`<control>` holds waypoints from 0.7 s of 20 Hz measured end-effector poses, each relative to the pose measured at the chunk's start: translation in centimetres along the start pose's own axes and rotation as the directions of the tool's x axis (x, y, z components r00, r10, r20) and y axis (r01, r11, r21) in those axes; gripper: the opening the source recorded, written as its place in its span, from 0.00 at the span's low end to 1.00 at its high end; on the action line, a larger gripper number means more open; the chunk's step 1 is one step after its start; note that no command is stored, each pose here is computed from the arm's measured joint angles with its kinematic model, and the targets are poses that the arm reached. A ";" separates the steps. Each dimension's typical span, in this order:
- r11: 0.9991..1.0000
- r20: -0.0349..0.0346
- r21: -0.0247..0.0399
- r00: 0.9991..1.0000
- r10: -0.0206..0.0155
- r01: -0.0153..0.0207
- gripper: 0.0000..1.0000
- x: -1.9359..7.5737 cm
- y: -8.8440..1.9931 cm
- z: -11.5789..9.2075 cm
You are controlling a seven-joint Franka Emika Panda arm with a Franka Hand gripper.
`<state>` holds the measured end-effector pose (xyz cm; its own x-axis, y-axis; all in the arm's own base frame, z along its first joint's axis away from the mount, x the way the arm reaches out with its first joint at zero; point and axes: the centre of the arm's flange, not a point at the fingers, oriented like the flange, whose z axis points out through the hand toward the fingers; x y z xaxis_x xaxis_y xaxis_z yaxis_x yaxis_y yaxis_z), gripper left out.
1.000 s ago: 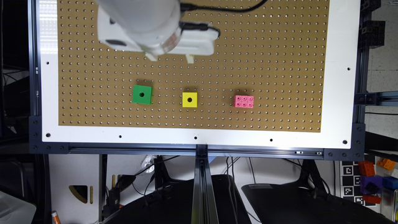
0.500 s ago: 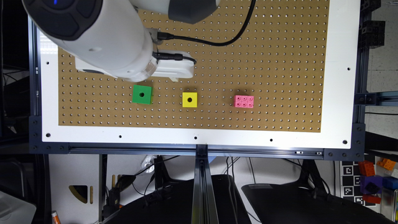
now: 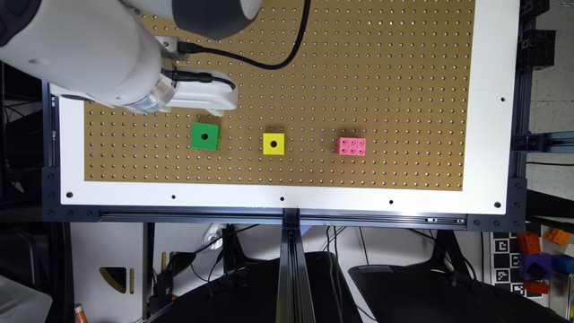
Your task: Pick up green block.
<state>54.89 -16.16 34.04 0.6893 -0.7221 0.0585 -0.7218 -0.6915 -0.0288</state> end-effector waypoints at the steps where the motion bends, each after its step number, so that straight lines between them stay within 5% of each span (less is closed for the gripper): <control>1: 1.000 0.000 0.000 1.000 0.000 0.000 1.00 0.09 -0.1 0.0; 6: 1.000 0.000 0.000 1.000 0.000 0.000 1.00 0.15 -0.1 0.1; 14: 1.000 -0.008 0.004 1.000 0.006 -0.006 1.00 1.32 0.0 0.1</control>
<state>55.83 -17.09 34.03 0.6846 -0.7259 0.0663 -0.7256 -0.6873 -0.0333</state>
